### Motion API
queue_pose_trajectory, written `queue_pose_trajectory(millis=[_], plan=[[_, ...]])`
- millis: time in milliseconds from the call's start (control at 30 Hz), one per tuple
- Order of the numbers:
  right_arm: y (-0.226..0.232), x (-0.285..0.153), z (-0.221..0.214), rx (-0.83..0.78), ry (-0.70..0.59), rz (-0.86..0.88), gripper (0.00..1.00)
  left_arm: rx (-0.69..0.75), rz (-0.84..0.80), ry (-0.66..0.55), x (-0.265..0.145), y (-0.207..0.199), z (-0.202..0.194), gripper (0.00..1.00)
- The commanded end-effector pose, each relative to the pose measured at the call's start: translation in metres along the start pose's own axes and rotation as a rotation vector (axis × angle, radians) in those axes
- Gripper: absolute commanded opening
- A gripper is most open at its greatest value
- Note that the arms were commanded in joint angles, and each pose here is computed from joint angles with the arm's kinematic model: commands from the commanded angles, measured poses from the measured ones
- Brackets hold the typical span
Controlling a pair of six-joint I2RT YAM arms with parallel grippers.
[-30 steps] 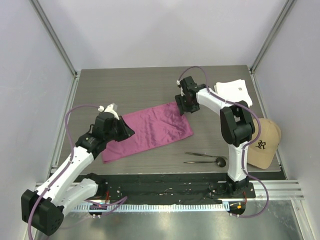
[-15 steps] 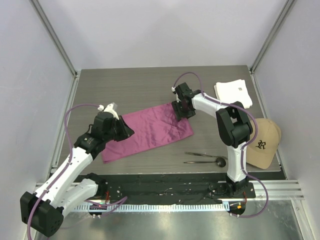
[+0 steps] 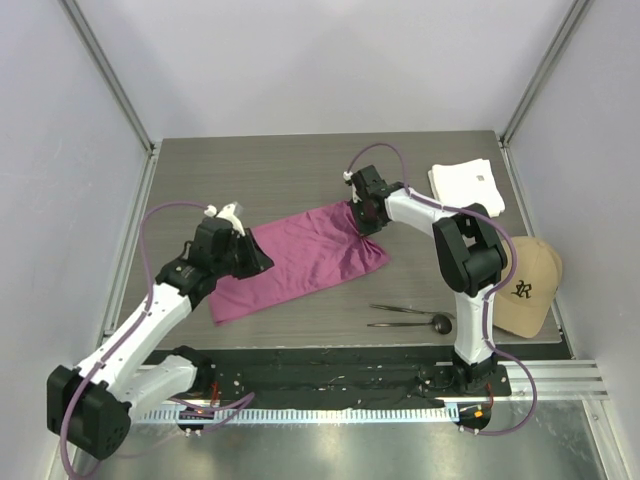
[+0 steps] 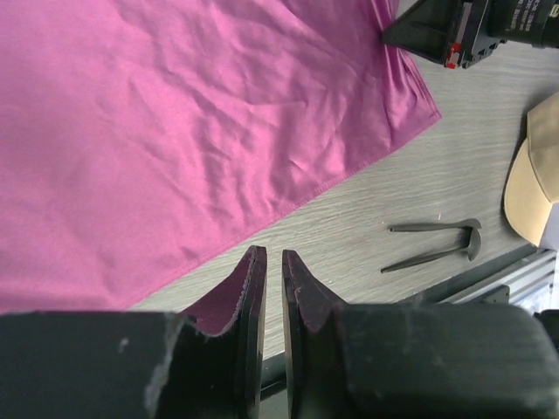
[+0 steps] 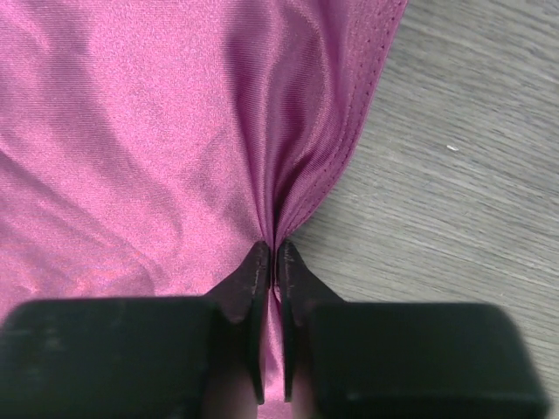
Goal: Fold the napkin into a case and place the utensils inside
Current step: Pick up the rectangle-folded napkin from the center of the board, then fold the rectangle-folded napkin at the center of the board.
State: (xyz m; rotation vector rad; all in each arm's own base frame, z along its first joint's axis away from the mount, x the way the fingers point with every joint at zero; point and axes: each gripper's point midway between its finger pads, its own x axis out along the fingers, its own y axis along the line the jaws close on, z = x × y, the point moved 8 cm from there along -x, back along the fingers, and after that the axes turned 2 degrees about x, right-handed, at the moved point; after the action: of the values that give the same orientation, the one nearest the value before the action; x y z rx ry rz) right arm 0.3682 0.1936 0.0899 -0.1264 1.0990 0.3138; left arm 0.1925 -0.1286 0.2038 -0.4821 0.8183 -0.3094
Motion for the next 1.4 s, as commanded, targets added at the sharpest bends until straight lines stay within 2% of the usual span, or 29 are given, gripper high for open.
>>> queue_pose_trajectory(millis=[0, 67, 167, 300, 433, 667, 1100, 1267, 1367], plan=[[-0.006, 0.013, -0.019, -0.016, 0.067, -0.031, 0.06, -0.009, -0.110, 0.001, 0.014, -0.017, 0.011, 0.17], [-0.004, 0.007, -0.010, -0.022, 0.035, -0.029, 0.01, -0.038, -0.145, 0.029, 0.022, -0.021, 0.011, 0.17], [-0.002, -0.008, 0.006, -0.023, -0.012, -0.017, 0.01, -0.079, -0.157, 0.059, 0.041, -0.026, 0.015, 0.17], [0.000, -0.034, 0.024, -0.014, -0.062, -0.011, 0.01, -0.126, -0.130, 0.074, 0.065, -0.029, 0.026, 0.16], [0.000, -0.055, 0.037, -0.032, -0.116, -0.023, 0.01, -0.173, -0.088, 0.153, 0.102, -0.029, 0.029, 0.14], [-0.003, -0.084, 0.049, -0.038, -0.174, -0.040, 0.01, -0.244, -0.025, 0.176, 0.152, -0.028, 0.040, 0.11], [0.005, -0.118, 0.062, -0.064, -0.242, -0.004, 0.01, -0.244, 0.055, 0.206, 0.232, -0.030, 0.040, 0.11], [0.026, -0.130, 0.068, -0.070, -0.266, 0.041, 0.01, -0.237, 0.075, 0.205, 0.236, -0.029, 0.043, 0.11], [0.040, -0.135, 0.072, -0.086, -0.265, 0.057, 0.01, -0.211, 0.075, 0.170, 0.216, -0.036, 0.057, 0.11]])
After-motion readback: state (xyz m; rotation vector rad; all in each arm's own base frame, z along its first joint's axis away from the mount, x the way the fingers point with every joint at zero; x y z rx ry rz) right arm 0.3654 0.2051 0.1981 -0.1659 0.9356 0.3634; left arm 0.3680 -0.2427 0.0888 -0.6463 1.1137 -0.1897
